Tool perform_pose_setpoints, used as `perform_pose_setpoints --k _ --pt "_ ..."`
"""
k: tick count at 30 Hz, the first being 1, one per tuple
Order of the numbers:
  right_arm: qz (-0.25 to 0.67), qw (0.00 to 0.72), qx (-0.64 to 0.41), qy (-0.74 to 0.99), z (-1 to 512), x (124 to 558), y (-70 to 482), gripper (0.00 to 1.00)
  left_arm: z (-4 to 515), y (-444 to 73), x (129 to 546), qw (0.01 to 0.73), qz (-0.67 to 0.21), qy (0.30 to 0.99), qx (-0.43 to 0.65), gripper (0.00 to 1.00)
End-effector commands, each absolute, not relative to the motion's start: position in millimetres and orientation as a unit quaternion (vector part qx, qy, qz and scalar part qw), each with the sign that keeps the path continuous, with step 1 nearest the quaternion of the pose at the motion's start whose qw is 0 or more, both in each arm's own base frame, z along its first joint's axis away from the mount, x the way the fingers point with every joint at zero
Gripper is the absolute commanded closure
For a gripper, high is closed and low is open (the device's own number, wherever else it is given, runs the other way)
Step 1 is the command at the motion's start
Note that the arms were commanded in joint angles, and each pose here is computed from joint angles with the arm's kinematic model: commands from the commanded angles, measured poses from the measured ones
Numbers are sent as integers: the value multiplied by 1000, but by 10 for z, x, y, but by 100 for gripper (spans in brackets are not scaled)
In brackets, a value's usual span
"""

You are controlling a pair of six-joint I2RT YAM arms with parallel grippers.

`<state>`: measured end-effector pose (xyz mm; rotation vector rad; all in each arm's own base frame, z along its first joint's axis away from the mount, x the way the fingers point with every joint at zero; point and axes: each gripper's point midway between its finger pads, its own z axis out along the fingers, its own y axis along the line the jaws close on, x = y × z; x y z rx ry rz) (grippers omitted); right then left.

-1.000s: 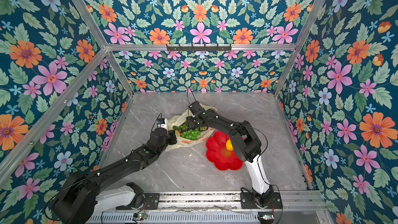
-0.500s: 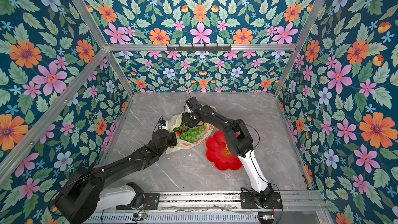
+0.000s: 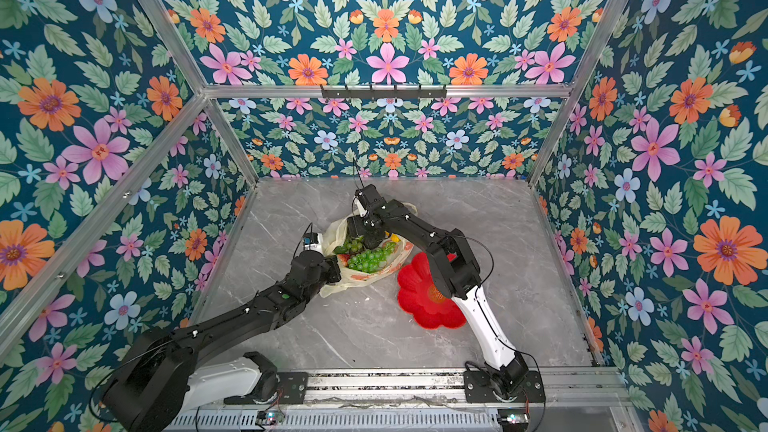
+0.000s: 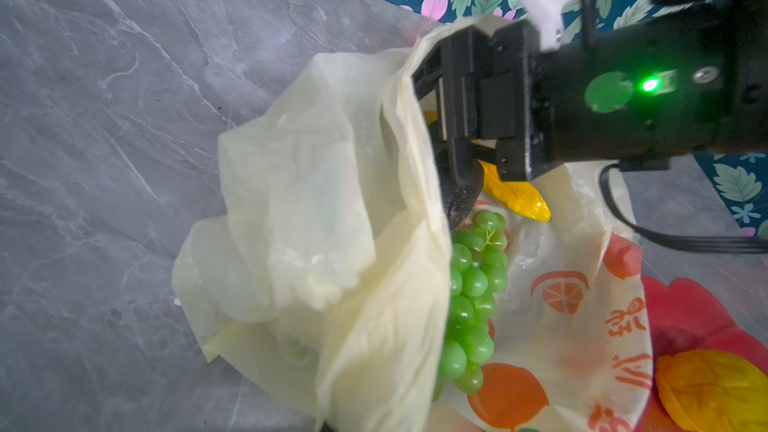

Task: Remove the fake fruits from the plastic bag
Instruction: 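Reach the right gripper back into the bag toward the green custard apple, then grasp the green custard apple with the right gripper and lift it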

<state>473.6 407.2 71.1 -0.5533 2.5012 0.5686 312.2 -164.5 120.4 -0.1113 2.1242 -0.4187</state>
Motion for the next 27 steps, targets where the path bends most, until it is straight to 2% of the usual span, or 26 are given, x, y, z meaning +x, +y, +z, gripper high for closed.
perform_pose_setpoints --k 1,10,20,27 --pt "195 249 -226 921 648 4729 4067 18 1241 -1614 3136 479 -164 861 -44 100" --pt "198 229 -222 927 482 4752 4100 13 1229 -1603 3128 478 -165 861 -44 100" --pt "206 235 -224 923 640 4708 4090 25 1201 -1582 3127 477 -158 863 -43 100" --pt "210 245 -223 920 779 4665 4053 29 1191 -1586 3135 477 -157 864 -43 100"
